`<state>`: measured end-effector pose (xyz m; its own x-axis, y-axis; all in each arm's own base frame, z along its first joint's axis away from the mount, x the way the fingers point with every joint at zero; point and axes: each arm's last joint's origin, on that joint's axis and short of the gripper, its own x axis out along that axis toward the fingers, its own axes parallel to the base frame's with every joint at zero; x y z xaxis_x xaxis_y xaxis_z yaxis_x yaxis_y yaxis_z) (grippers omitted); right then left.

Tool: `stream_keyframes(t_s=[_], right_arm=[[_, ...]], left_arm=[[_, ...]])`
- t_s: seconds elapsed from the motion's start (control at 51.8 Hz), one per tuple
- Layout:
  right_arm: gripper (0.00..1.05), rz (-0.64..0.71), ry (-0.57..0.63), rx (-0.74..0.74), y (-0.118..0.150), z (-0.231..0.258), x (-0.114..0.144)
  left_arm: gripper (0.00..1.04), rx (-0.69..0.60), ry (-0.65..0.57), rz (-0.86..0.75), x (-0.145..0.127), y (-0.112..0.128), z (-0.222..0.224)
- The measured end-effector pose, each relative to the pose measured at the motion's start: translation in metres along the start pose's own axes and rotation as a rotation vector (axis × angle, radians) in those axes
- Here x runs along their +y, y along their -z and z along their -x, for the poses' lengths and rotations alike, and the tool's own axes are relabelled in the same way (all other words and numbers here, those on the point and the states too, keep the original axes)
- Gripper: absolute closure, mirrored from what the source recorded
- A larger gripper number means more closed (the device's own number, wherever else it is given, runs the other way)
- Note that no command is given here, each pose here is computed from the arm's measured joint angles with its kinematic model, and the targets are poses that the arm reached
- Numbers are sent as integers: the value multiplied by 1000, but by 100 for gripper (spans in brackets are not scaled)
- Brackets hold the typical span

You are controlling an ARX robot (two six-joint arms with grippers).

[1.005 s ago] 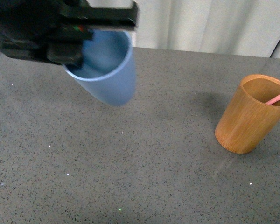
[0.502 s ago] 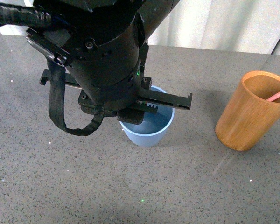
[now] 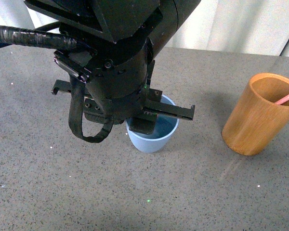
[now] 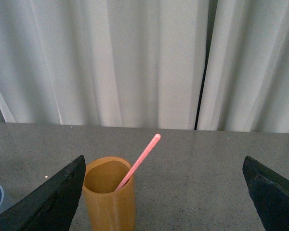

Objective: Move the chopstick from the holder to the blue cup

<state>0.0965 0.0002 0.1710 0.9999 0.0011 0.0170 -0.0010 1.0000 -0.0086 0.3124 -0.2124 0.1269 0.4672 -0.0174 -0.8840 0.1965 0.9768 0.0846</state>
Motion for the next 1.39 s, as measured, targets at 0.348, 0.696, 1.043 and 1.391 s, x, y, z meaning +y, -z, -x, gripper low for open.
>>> stream_keyframes(t_s=[0.348,0.696,1.043,1.391], right_arm=[[10,0,0,0,0,0,0],[10,0,0,0,0,0,0],[10,0,0,0,0,0,0],[10,0,0,0,0,0,0]], left_arm=[[24,-73,-11,55,23,-18,20],[7,-511,-92,246,87,-3,94],[8,-754,-169,292,110,47,123],[81,-1071,-116,193,151,116,122]])
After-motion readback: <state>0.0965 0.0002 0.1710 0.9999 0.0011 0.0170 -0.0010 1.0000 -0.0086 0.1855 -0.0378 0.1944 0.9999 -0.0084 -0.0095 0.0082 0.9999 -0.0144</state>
